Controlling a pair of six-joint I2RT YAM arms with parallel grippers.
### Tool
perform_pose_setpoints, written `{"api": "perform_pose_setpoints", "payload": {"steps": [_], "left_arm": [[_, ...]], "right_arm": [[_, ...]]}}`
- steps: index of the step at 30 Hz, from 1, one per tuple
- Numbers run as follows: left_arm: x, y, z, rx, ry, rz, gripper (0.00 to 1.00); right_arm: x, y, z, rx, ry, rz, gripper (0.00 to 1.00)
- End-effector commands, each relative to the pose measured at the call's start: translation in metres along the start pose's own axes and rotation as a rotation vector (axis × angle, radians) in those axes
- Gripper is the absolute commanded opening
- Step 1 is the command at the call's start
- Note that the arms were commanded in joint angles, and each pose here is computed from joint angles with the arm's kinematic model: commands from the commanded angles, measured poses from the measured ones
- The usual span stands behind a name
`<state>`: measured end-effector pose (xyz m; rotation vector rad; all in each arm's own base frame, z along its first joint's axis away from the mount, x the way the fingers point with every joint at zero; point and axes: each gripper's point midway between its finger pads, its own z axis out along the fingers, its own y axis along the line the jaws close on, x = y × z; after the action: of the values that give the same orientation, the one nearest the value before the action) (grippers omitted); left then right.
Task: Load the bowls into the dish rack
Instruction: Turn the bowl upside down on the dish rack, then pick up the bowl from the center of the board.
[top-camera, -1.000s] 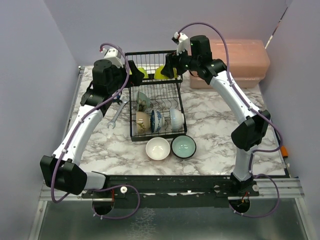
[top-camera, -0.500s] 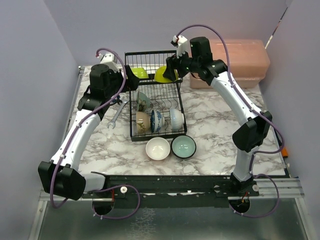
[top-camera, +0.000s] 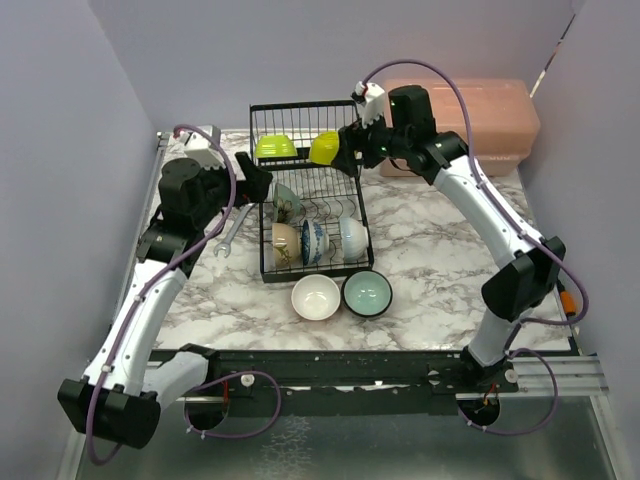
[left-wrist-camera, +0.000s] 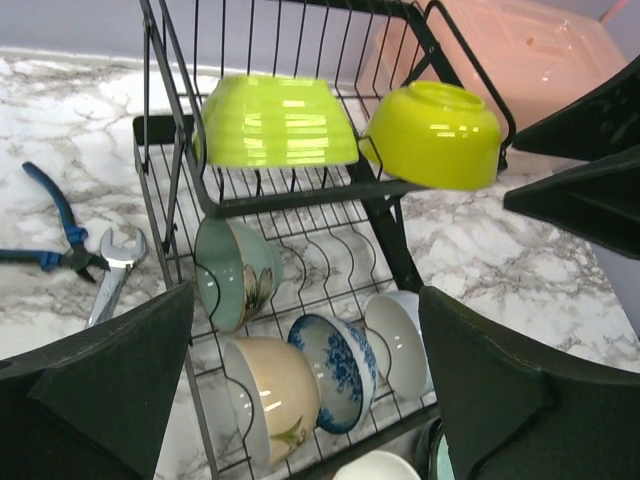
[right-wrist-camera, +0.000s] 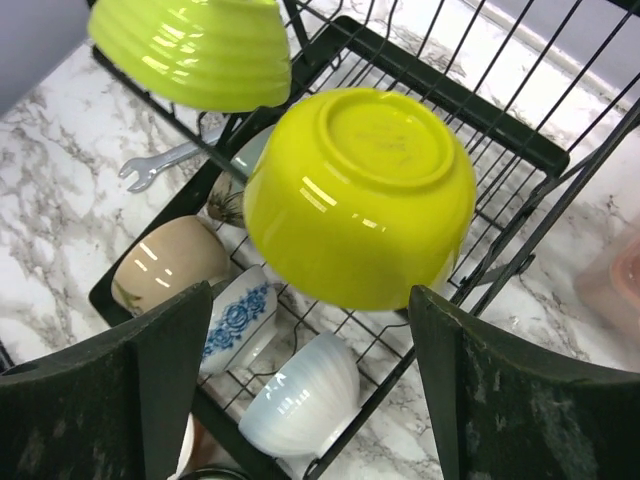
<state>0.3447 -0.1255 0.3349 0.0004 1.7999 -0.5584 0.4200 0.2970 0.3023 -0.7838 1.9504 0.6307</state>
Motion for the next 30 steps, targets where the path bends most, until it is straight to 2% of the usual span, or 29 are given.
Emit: {"api": "perform_pose_setpoints", "payload": {"steps": [1, 7, 12, 15, 21, 30], "left_arm": [[0.025, -0.001, -0.018, 0.032, 0.029, -0.025, 0.94], [0.084, -0.003, -0.036, 0.09, 0.138, -0.139, 0.91], [0.137, -0.01, -0.049, 0.144, 0.265, -0.267, 0.83], [0.161, -0.016, -0.056, 0.176, 0.326, -0.292, 0.81], [0.193, -0.037, -0.064, 0.232, 0.419, -0.268, 0.78], [0.232, -0.072, -0.065, 0.293, 0.552, -0.106, 0.74]], "right_arm": [[-0.02, 0.022, -0.031, -0.035, -0.105, 0.024, 0.85], [0.01, 0.034, -0.046, -0.057, -0.102, 0.149, 0.87], [0.057, 0.037, -0.055, -0.081, -0.058, 0.265, 0.86], [0.097, 0.035, -0.059, -0.083, -0.011, 0.342, 0.87], [0.16, 0.015, -0.074, -0.07, 0.045, 0.549, 0.86], [0.21, 0.004, -0.084, -0.031, 0.078, 0.71, 0.86]]}}
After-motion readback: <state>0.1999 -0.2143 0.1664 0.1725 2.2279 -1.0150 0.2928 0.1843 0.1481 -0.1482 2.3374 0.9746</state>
